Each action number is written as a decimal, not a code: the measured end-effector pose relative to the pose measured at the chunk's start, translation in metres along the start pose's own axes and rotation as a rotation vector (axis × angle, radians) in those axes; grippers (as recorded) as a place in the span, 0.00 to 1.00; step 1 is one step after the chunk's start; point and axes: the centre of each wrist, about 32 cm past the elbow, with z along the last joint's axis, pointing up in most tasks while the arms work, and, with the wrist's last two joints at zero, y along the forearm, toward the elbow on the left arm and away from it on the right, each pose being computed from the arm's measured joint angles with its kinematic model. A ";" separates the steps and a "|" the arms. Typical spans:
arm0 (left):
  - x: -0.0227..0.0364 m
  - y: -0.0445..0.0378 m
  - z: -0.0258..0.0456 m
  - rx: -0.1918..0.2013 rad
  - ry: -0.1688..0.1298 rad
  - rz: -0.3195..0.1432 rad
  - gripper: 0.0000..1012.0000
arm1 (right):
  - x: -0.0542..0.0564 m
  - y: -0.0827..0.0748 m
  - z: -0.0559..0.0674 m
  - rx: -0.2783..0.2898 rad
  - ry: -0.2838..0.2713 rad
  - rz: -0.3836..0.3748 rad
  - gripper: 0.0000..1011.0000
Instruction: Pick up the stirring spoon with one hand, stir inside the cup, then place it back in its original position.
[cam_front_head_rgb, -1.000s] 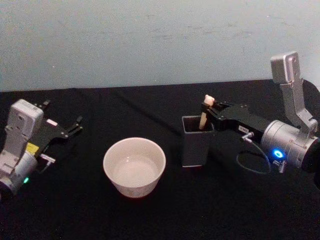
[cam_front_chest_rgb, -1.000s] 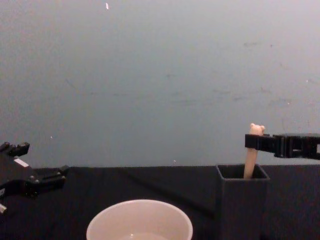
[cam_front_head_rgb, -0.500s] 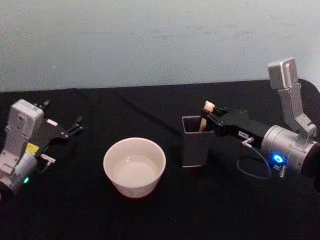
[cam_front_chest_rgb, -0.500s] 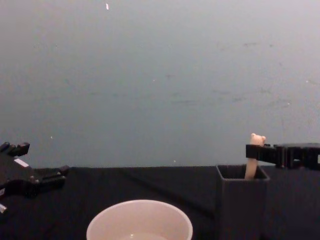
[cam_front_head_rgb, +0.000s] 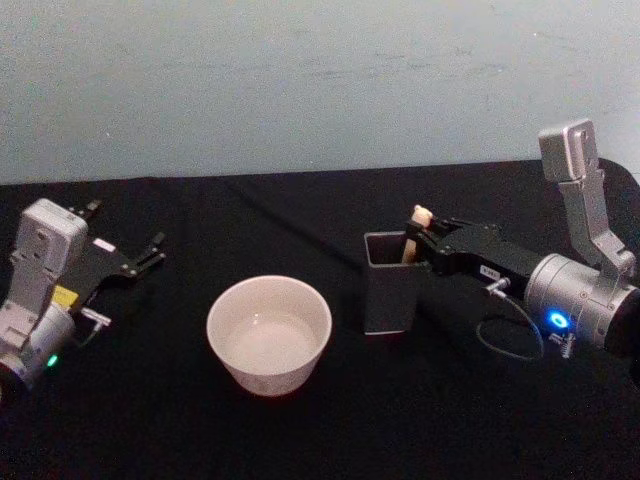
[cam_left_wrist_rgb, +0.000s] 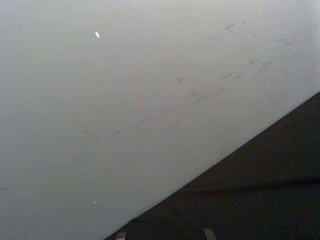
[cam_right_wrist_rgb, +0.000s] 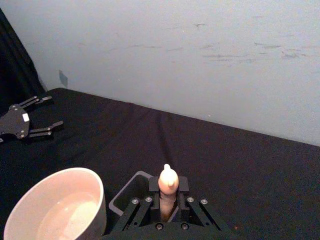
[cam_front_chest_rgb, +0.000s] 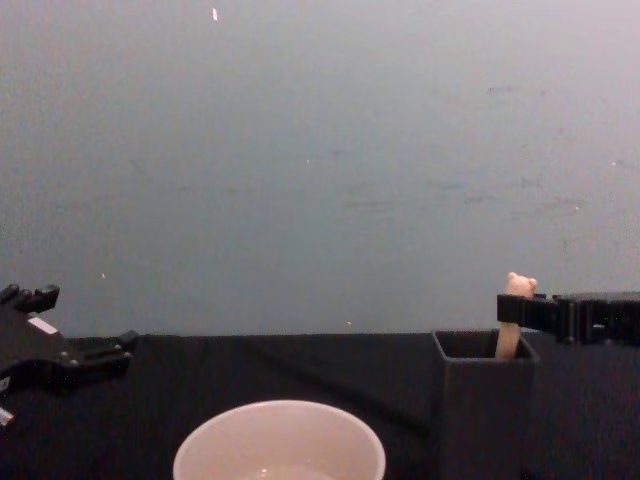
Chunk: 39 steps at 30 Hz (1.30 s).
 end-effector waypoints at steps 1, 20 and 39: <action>0.0000 0.0000 0.0000 0.000 0.000 0.000 0.99 | 0.000 0.000 0.000 -0.001 0.000 0.000 0.21; 0.0000 0.0000 0.0000 0.000 0.000 0.000 0.99 | 0.001 0.000 -0.001 -0.002 0.004 0.000 0.21; 0.0000 0.0000 0.0000 0.000 0.000 0.000 0.99 | 0.001 0.000 0.000 0.000 0.003 0.000 0.63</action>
